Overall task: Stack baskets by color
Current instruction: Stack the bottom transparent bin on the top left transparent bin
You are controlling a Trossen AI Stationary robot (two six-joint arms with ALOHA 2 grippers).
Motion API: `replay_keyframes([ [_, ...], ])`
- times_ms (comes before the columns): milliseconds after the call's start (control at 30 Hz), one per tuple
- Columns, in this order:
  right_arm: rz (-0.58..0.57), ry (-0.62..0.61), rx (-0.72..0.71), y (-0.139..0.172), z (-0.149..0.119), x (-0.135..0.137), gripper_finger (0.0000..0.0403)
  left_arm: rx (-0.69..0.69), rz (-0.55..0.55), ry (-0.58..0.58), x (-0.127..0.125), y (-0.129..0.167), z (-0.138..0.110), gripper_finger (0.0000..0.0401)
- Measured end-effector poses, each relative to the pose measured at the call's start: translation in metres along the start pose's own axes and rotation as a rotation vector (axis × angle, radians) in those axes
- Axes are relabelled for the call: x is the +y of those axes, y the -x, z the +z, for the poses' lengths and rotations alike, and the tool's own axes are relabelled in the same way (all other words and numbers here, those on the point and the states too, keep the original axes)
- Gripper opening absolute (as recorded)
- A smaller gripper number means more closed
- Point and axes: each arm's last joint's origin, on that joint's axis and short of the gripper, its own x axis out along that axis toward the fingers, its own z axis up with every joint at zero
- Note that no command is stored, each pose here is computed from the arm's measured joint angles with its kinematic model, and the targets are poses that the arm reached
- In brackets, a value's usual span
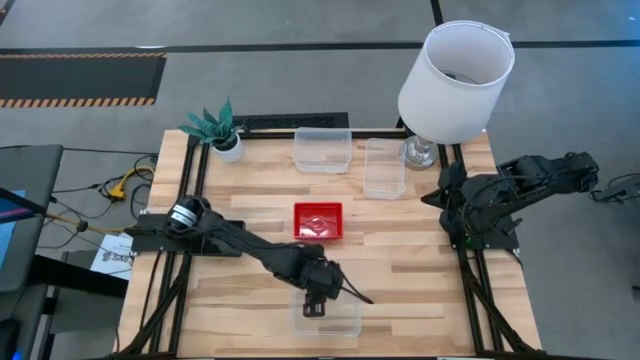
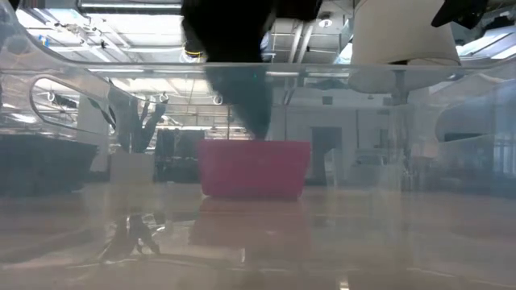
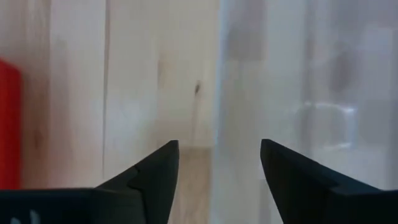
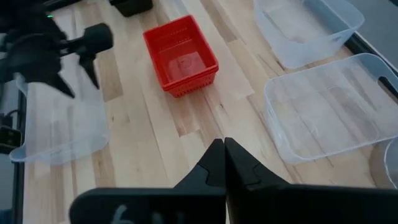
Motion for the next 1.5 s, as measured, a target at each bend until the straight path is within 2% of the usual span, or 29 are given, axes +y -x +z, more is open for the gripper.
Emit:
replay_keyframes([
  [100, 0.0, 0.003, 0.0, 0.0, 0.0, 0.0, 0.0007, 0.043, 0.015, 0.021, 0.003, -0.012, -0.011, 0.0201],
  [200, 0.0, 0.004, 0.001, 0.0, 0.0, 0.0, 0.0007, 0.045, 0.011, 0.035, 0.004, -0.013, -0.012, 0.0171],
  [267, -0.002, 0.005, 0.004, 0.0, 0.0, 0.0, 0.0007, 0.057, 0.003, 0.041, 0.005, -0.015, -0.013, 0.0131],
  [367, -0.003, 0.005, 0.005, 0.0, 0.0, 0.0, 0.0007, 0.077, -0.016, 0.069, 0.011, -0.015, -0.012, 0.0035],
  [400, -0.002, 0.005, 0.004, 0.0, 0.0, 0.0, 0.0007, 0.083, -0.016, 0.089, 0.014, -0.015, -0.011, 0.0019],
  [600, 0.009, -0.046, 0.007, 0.001, -0.001, 0.001, 0.0007, 0.057, 0.0, 0.105, 0.028, -0.008, -0.001, 0.0001],
  [767, 0.033, -0.063, -0.006, 0.006, -0.003, -0.001, 0.0007, -0.049, -0.039, 0.046, 0.038, 0.029, 0.017, 0.0],
  [933, 0.042, -0.067, -0.019, 0.009, -0.004, -0.003, 0.0007, -0.149, -0.084, 0.03, 0.059, 0.073, 0.03, 0.0],
  [1000, 0.035, -0.07, -0.03, 0.01, -0.004, -0.003, 0.0007, -0.191, -0.052, 0.036, 0.074, 0.093, 0.033, 0.0],
  [1100, 0.015, -0.076, -0.059, 0.01, -0.002, -0.003, 0.0007, -0.201, 0.053, 0.063, 0.107, 0.113, 0.033, 0.0],
  [1233, -0.005, -0.088, -0.09, 0.008, 0.001, -0.002, 0.0007, -0.201, 0.17, 0.007, 0.162, 0.141, 0.039, 0.0],
  [1400, -0.013, -0.138, -0.123, 0.001, 0.009, 0.004, 0.0007, -0.256, 0.275, -0.13, 0.245, 0.183, 0.044, 0.0],
  [1500, -0.047, -0.237, -0.151, -0.005, 0.014, 0.005, 0.0007, -0.245, 0.374, -0.191, 0.305, 0.202, 0.032, 0.0],
])
